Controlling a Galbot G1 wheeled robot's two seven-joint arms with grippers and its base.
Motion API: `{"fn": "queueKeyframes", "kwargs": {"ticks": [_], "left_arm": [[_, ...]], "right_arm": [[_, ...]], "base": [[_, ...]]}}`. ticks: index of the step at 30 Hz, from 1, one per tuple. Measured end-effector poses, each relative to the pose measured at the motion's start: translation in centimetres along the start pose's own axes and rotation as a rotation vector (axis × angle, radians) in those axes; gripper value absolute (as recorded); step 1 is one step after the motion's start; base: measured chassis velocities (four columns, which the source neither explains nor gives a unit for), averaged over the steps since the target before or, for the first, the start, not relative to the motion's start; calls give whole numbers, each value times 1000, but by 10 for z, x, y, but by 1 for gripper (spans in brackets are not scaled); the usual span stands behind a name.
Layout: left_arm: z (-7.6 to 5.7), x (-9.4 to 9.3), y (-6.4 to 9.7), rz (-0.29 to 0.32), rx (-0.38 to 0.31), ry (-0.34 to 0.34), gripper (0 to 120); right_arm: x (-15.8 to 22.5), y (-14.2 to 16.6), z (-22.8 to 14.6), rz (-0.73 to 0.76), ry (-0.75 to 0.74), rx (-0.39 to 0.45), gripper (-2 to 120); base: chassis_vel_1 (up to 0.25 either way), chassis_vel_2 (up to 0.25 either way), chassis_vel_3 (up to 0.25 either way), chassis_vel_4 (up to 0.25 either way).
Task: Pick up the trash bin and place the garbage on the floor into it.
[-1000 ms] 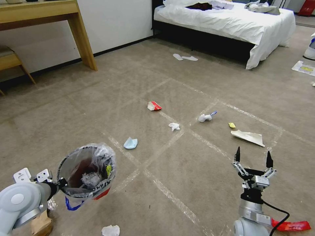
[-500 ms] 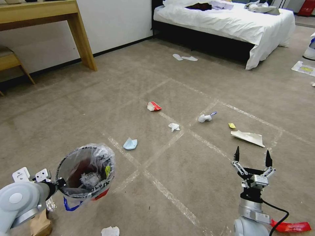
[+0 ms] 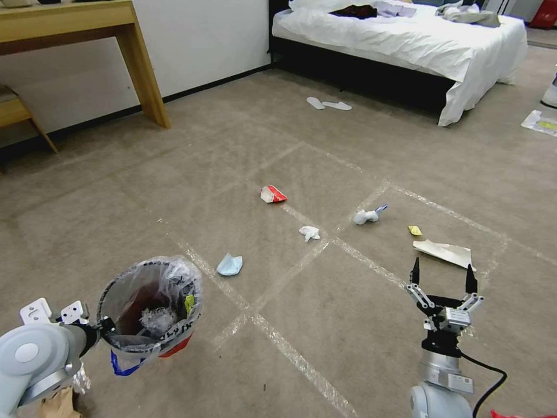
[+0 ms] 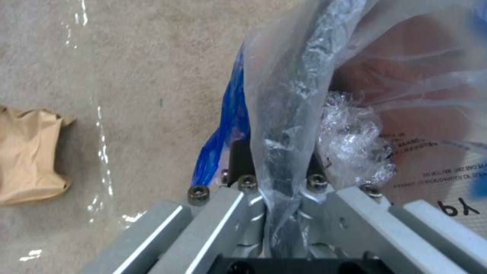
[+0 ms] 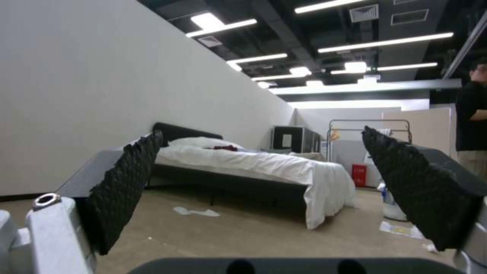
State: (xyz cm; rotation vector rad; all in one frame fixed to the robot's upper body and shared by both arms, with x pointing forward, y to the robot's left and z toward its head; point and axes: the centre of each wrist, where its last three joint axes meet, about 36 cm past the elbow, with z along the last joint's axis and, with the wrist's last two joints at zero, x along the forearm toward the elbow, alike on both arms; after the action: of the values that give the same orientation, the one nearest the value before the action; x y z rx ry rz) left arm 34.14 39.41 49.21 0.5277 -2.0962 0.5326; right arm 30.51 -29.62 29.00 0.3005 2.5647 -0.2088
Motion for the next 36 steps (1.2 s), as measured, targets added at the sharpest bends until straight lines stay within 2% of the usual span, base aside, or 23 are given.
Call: {"fn": "queueKeyframes", "kwargs": {"ticks": [22, 36], "left_arm": [[-2, -3, -2, 5, -3, -1, 1], [-9, -7, 0, -4, -9, -6, 1]], "right_arm": [[0, -1, 2, 7, 3, -2, 100], [-2, 6, 6, 14, 5, -14, 100]], "base": [[-105, 105, 103, -108], [-128, 129, 130, -131]]}}
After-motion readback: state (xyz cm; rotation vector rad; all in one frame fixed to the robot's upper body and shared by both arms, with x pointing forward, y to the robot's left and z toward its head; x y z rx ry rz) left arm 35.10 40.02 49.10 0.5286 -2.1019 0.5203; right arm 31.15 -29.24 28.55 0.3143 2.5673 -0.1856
